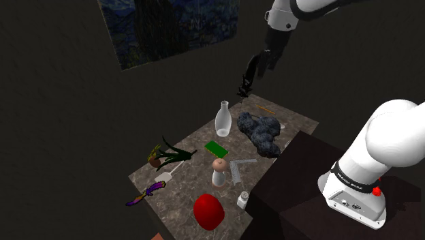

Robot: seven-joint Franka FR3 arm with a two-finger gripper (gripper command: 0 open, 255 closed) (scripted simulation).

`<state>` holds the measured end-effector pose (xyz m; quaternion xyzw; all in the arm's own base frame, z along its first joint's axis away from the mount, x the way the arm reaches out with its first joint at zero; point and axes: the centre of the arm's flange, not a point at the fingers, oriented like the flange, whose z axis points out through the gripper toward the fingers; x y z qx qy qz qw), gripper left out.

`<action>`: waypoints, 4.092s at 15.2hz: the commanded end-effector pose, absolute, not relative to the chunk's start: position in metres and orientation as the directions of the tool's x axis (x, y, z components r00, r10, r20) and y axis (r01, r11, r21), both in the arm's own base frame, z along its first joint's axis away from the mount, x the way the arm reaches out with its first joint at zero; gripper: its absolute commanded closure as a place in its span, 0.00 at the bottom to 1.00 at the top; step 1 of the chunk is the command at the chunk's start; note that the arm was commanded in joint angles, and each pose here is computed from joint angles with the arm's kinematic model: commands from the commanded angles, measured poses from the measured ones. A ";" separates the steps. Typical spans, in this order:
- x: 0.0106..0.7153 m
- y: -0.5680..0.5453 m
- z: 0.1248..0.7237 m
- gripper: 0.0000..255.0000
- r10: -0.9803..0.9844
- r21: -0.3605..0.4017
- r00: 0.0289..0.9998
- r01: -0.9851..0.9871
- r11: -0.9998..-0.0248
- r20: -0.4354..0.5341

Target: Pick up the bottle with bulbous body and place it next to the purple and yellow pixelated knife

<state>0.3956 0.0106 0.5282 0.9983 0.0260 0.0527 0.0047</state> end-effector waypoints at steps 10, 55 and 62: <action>0.479 -0.022 0.416 0.00 0.074 0.010 0.989 0.074 -0.997 0.125; 0.628 -0.070 0.213 1.00 0.109 0.007 0.982 0.109 -0.994 0.153; 0.628 -0.070 0.250 1.00 0.109 0.007 0.982 0.109 -0.994 0.153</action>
